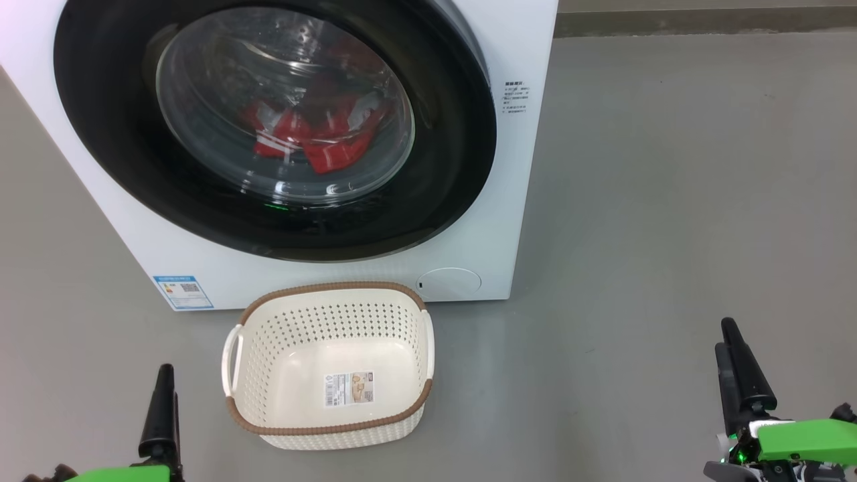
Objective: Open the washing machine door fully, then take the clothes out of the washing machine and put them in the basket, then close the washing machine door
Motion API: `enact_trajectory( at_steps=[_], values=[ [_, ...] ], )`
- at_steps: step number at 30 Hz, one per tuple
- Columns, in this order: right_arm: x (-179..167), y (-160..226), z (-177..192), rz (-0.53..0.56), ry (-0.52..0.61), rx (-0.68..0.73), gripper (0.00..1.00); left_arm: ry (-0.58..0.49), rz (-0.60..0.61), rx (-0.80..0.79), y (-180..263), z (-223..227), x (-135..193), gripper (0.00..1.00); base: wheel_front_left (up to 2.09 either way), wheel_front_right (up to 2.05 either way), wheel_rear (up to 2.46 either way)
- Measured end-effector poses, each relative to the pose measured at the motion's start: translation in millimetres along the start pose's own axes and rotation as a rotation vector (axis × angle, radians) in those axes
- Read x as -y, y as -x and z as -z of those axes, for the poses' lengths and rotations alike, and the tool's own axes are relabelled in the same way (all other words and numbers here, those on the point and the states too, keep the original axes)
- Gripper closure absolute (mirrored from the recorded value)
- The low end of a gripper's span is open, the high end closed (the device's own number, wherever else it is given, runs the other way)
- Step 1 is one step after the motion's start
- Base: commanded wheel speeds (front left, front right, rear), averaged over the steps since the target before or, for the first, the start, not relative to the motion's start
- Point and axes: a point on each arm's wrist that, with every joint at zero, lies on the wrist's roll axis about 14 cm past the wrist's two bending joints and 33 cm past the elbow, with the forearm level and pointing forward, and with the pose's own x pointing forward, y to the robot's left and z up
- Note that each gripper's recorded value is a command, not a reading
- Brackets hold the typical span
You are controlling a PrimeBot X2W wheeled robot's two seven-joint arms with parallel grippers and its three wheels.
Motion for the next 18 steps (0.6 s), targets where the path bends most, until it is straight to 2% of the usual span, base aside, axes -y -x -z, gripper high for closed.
enact_trajectory(
  at_steps=[17,18],
  values=[
    [-12.6,-4.0,0.1,-0.048,0.234,-0.018,0.0,-0.257,0.038,0.002,-4.0,-1.3,10.4,0.0,0.0,0.0,0.0],
    [-13.6,-4.4,0.1,-0.054,0.282,-0.023,0.0,-0.3,0.041,-0.006,-4.0,0.6,10.6,0.0,0.0,0.0,0.0]
  ],
)
